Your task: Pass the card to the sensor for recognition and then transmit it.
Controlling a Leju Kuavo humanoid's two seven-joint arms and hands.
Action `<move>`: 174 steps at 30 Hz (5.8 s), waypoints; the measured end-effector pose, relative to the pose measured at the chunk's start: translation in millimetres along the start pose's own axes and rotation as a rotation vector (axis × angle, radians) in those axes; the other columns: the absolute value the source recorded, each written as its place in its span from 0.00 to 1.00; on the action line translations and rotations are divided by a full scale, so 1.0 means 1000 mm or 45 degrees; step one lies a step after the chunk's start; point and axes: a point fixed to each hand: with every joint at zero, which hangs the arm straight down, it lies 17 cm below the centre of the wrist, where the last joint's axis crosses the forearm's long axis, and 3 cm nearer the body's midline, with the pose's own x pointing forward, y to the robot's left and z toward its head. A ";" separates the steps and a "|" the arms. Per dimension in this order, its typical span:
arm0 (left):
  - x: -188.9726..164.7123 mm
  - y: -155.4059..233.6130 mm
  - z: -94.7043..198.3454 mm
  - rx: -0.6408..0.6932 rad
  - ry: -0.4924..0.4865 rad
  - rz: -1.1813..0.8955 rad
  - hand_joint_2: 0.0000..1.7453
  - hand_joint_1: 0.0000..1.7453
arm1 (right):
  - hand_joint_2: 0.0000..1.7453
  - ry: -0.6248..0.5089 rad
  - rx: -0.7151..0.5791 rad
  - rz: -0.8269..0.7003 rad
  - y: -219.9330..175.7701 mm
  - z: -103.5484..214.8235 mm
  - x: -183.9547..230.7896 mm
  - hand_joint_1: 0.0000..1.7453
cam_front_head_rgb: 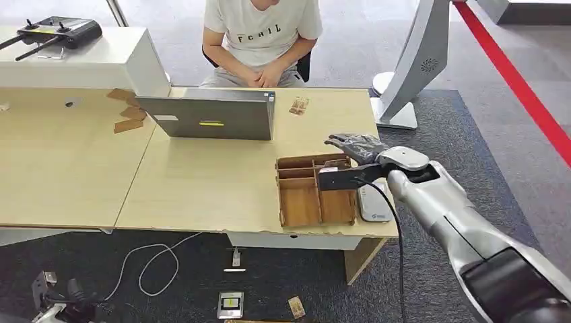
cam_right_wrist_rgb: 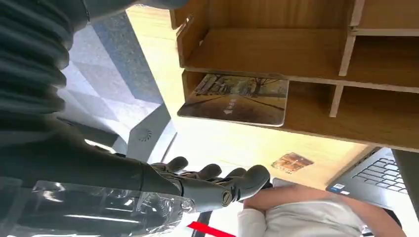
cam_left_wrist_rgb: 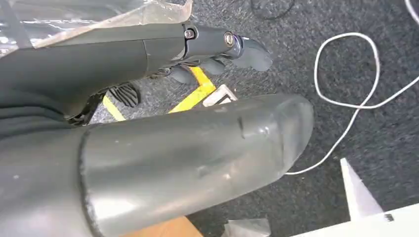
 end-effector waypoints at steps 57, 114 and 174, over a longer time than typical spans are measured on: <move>-0.006 0.007 -0.001 -0.006 0.040 -0.033 0.00 0.00 | 1.00 -0.102 -0.085 -0.015 -0.007 -0.010 0.021 1.00; -0.023 -0.024 0.006 -0.022 0.134 -0.048 0.00 0.00 | 1.00 -0.084 -0.192 -0.015 -0.028 -0.006 0.005 1.00; -0.019 -0.026 0.005 -0.033 0.084 -0.038 0.00 0.00 | 1.00 -0.102 -0.293 0.008 -0.064 -0.009 0.014 1.00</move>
